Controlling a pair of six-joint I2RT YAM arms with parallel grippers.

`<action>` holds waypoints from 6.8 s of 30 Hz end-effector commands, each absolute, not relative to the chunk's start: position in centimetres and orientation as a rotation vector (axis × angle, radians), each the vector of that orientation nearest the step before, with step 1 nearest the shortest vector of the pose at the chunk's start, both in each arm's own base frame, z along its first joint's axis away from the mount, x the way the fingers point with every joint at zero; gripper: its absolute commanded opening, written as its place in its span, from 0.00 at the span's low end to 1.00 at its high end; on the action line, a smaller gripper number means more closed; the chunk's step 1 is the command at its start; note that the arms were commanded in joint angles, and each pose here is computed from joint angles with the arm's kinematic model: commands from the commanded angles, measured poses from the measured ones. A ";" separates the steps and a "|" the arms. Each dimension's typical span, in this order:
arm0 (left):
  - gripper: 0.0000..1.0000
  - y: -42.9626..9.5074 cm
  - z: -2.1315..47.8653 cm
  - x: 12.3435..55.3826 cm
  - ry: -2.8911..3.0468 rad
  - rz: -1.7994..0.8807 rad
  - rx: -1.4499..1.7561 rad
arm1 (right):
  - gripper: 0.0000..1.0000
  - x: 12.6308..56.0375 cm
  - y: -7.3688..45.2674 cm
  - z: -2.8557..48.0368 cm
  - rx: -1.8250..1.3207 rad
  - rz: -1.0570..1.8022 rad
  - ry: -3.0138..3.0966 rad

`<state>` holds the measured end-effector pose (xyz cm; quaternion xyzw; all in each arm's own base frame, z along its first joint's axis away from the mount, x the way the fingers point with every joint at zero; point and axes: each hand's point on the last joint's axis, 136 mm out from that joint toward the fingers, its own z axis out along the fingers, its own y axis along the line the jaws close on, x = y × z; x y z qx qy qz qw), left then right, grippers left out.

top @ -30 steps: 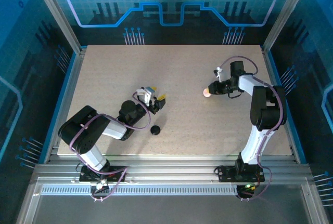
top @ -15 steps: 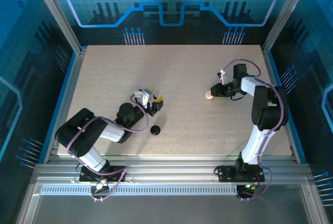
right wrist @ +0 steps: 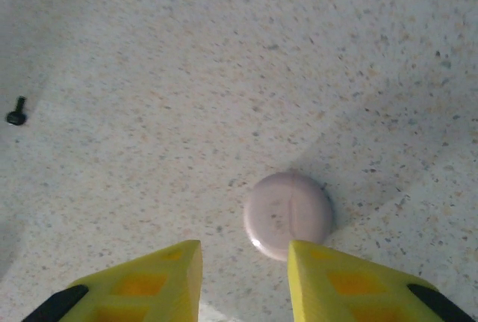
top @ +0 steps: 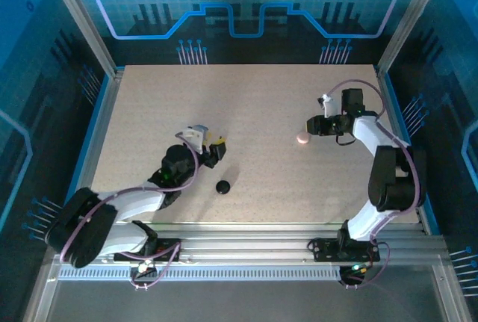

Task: Insert the wireless bluetooth earbuds into the charging case

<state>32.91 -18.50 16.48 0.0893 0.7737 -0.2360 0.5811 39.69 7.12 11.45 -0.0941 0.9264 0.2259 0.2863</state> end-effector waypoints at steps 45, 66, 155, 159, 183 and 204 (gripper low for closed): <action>0.58 -22.4 1.5 22.0 3.221 -0.030 0.084 | 0.83 27.2 13.3 26.2 -0.391 0.595 1.876; 0.33 -24.6 7.9 25.2 2.831 -0.213 0.711 | 0.80 27.3 15.3 22.2 -0.387 0.777 2.161; 0.78 -30.8 21.3 25.2 1.620 -0.423 1.304 | 0.21 23.4 25.1 19.5 -0.650 1.246 2.252; 0.78 -30.1 22.8 24.9 1.614 -0.523 1.211 | 0.20 23.8 24.6 20.7 -0.703 1.191 2.131; 0.74 -26.7 24.8 24.0 1.619 -0.832 0.993 | 0.22 24.4 23.7 24.3 -0.955 0.973 1.728; 0.64 -28.9 25.0 21.1 1.347 -0.972 1.240 | 0.23 18.1 24.5 25.4 -1.401 0.991 1.275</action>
